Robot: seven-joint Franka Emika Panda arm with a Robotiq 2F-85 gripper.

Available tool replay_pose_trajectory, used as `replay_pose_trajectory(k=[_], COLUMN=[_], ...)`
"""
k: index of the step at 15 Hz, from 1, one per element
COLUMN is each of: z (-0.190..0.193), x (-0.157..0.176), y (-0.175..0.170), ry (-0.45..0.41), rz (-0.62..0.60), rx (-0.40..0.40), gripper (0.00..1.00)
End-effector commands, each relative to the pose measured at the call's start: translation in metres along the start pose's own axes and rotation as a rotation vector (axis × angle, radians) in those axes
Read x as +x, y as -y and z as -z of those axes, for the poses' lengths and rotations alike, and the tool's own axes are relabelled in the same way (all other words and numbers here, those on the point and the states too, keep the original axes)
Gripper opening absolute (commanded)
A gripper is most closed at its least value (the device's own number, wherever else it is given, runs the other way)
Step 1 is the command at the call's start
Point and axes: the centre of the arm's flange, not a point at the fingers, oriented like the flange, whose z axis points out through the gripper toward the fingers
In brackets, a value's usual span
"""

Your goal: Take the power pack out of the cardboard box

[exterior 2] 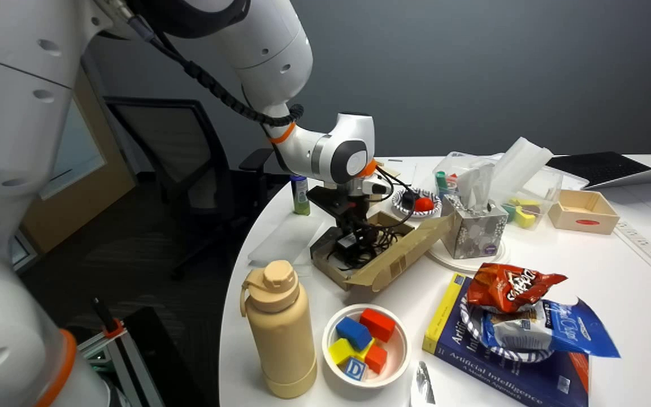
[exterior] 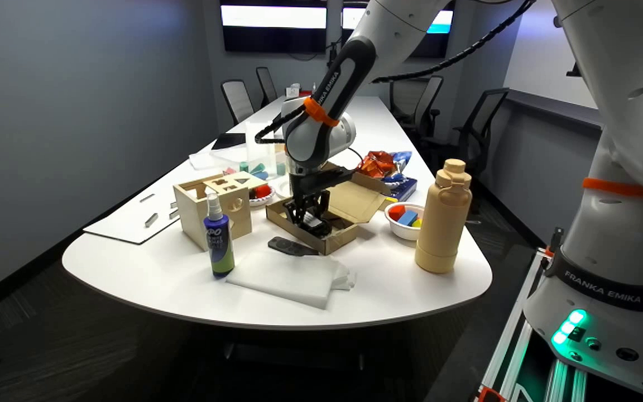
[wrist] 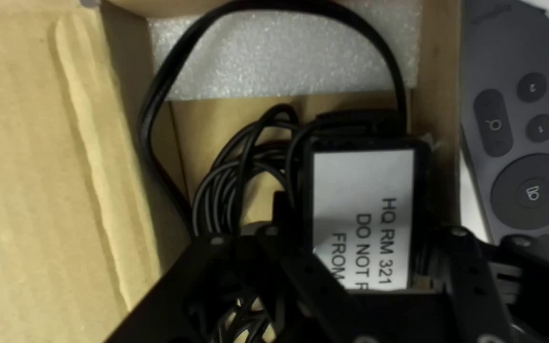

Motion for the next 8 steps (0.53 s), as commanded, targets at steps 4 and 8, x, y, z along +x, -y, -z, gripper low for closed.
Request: replay_pose_trajectory(k=[4, 8], z=[0.011, 0.04], x=[0.005, 0.007], y=[0.004, 0.007], ry=[0.002, 0.022], rz=[-0.004, -0.026], rx=[0.038, 0.062], gripper=[0.31, 0.31])
